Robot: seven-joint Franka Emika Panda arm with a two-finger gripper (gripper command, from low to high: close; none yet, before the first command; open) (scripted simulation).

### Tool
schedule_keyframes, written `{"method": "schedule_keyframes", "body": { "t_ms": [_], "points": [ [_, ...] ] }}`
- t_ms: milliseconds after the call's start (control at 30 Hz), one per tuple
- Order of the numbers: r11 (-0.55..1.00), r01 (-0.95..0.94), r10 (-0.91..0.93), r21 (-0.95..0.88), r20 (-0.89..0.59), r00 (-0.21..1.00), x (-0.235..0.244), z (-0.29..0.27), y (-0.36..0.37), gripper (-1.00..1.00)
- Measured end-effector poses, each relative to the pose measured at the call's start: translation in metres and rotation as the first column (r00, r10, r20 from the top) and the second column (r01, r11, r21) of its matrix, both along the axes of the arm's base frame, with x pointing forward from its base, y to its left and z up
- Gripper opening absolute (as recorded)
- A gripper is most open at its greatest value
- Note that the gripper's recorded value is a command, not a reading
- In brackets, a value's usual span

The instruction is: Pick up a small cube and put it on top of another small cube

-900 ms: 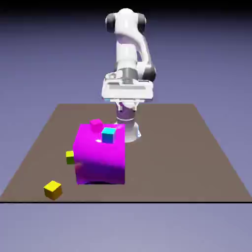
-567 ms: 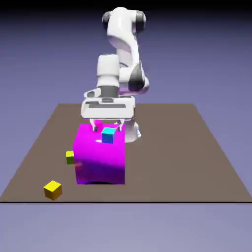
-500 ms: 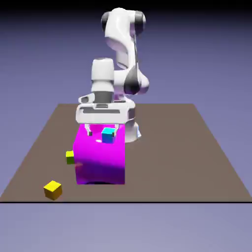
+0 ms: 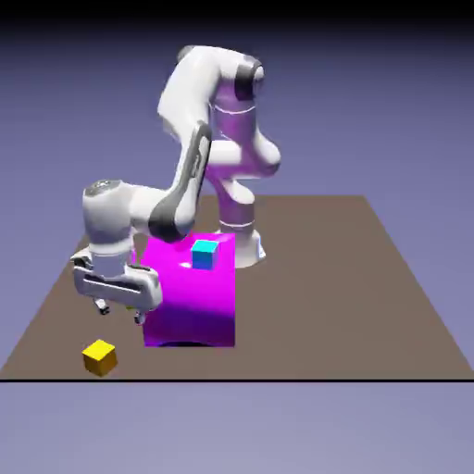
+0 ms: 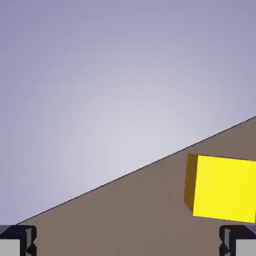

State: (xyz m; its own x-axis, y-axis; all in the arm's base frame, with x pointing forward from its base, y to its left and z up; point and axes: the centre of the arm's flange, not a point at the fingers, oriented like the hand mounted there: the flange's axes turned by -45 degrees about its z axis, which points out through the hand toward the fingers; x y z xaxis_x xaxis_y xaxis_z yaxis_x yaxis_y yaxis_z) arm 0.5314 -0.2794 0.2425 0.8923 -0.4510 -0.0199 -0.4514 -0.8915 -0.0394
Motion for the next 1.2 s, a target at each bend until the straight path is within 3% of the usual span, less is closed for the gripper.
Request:
{"method": "schedule_keyframes", "body": {
  "t_ms": [233,333,367,433,567,833,1000,1200],
  "points": [
    [0.998,0.058,-0.056,0.018,-0.123,0.991,-0.004,-0.047,-0.049,0.00],
    [0.998,0.058,-0.055,0.018,-0.122,0.991,-0.009,-0.108,-0.046,0.00],
    [0.998,0.058,-0.056,0.018,-0.123,0.991,-0.010,-0.117,-0.045,-1.00],
    [0.998,0.059,-0.056,0.019,-0.122,0.991,-0.010,-0.117,-0.045,-1.00],
    [0.997,0.075,-0.074,0.003,-0.123,0.990,-0.010,-0.039,-0.052,-1.00],
    [0.942,0.308,-0.321,-0.130,-0.098,0.942,-0.110,0.036,-0.077,-1.00],
    [0.889,0.442,-0.452,-0.121,-0.079,0.888,-0.176,0.047,-0.075,-1.00],
    [0.823,0.567,-0.567,-0.033,-0.098,0.818,-0.246,0.022,-0.047,-1.00]
  ]
}}
